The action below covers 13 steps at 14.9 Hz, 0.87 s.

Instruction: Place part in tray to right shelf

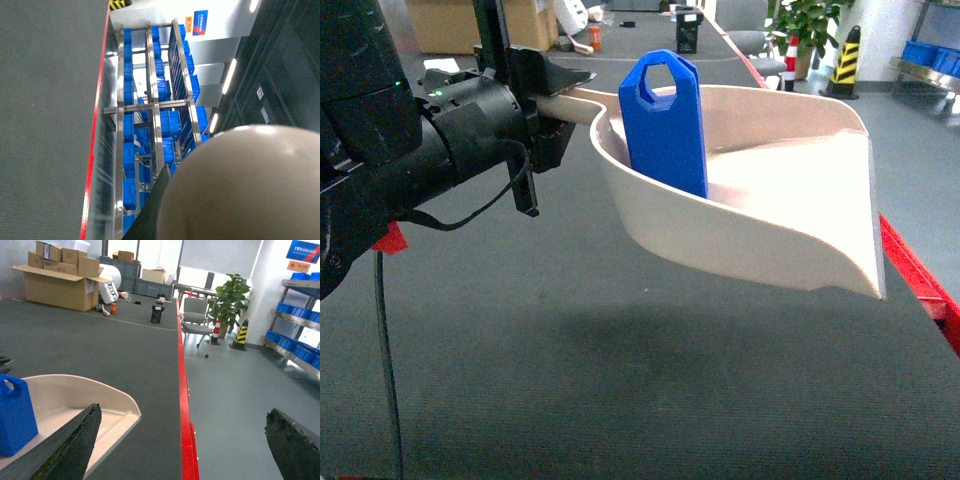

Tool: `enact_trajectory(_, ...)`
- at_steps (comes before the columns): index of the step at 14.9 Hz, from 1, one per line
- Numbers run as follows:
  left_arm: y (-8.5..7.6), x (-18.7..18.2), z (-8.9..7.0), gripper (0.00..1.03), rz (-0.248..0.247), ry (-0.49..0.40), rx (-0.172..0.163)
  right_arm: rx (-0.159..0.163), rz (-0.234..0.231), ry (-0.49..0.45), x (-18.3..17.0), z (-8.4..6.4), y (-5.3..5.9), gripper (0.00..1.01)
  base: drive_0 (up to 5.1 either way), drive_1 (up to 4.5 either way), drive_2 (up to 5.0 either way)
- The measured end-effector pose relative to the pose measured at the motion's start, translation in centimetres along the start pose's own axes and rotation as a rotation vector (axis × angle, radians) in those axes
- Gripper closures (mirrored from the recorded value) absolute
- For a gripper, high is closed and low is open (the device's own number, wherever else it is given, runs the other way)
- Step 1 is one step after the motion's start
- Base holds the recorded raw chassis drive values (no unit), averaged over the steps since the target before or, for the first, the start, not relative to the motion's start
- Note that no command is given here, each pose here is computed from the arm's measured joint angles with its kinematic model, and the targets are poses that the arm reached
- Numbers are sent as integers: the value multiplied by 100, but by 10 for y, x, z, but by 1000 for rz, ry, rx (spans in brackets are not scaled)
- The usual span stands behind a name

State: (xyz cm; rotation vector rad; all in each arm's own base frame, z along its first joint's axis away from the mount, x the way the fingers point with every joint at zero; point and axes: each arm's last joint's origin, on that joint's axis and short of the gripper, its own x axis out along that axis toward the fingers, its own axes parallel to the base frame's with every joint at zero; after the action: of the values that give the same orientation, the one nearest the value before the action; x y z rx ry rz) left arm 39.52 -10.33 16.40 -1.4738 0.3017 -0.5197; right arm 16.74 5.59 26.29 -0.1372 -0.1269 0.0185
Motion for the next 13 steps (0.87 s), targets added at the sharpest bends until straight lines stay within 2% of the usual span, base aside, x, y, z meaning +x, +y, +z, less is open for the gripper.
enact_trajectory(13, 0, 0, 0, 91, 0, 1, 0, 0, -2, 0, 0, 0, 0, 3, 498, -247, -247)
